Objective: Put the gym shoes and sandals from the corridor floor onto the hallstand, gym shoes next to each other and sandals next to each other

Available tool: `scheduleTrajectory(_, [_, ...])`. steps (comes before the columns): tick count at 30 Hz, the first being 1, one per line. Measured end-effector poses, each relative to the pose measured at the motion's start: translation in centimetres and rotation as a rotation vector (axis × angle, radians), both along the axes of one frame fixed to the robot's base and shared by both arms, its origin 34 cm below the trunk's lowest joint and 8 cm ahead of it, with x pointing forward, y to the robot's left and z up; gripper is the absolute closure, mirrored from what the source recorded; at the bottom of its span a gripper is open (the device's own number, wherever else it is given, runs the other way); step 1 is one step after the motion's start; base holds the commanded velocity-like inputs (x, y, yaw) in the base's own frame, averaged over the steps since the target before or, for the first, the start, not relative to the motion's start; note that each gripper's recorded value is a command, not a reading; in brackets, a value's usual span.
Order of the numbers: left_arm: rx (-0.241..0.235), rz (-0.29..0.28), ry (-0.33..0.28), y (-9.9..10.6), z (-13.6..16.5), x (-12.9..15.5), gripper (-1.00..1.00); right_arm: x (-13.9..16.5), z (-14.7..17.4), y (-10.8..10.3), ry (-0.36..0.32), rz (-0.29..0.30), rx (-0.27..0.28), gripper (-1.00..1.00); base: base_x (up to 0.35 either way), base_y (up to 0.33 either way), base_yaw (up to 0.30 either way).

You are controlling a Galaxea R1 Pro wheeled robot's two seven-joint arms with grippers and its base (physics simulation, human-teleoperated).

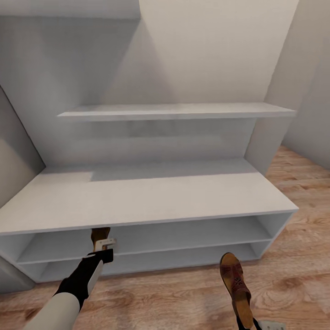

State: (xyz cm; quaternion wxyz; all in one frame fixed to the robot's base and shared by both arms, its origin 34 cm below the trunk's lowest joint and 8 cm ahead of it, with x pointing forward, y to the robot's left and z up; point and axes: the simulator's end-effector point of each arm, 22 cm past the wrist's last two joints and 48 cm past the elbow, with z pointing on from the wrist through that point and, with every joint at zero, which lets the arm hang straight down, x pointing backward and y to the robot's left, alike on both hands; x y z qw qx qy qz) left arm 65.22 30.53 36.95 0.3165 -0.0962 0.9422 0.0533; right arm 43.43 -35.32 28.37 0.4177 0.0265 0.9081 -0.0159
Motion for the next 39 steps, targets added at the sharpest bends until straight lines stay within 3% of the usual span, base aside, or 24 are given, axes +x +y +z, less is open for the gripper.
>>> scheduleTrajectory(22, [0.001, 0.004, -0.001, 0.39, 0.04, -0.01, 1.0, -0.01, 0.01, -0.06, 0.001, 0.003, -0.002, 1.0, 0.151, -0.002, 0.0])
scheduleTrajectory(39, [0.0, 0.003, -0.001, 0.34, -0.02, -0.05, 1.0, -0.01, -0.01, -0.05, 0.001, 0.003, -0.001, 1.0, 0.016, 0.0, 0.0])
